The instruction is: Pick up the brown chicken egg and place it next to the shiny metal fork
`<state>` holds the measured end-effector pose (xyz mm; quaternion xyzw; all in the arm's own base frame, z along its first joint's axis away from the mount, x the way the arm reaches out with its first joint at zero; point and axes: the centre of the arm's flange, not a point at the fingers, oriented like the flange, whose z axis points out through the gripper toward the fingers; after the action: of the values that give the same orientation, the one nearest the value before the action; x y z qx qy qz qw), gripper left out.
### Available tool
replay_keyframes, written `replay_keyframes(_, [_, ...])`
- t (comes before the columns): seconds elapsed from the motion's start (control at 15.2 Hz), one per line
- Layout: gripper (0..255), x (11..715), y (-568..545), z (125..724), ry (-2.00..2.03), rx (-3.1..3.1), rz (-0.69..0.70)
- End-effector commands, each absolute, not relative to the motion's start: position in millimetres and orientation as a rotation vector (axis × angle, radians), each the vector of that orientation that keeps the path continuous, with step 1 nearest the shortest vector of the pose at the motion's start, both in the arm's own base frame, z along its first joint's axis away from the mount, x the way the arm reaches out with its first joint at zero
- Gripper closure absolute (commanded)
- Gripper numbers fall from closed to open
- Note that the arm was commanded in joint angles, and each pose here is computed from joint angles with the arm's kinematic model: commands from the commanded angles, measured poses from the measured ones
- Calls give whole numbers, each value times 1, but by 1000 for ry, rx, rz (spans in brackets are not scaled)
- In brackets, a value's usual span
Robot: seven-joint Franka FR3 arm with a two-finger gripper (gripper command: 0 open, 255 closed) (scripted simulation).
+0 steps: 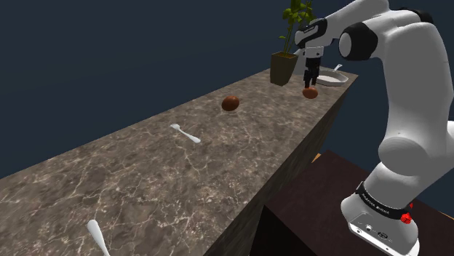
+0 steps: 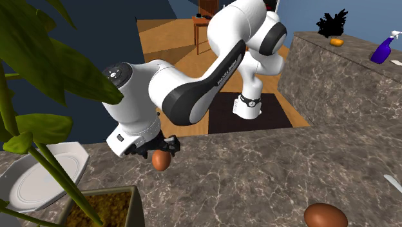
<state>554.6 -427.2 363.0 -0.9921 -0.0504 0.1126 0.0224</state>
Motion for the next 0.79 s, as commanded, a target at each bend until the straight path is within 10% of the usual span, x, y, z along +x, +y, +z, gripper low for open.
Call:
replay_keyframes(0.0, [0, 556, -430, 352, -161, -3071, 354])
replay_keyframes(0.73, [0, 549, -429, 323, -161, -3071, 354])
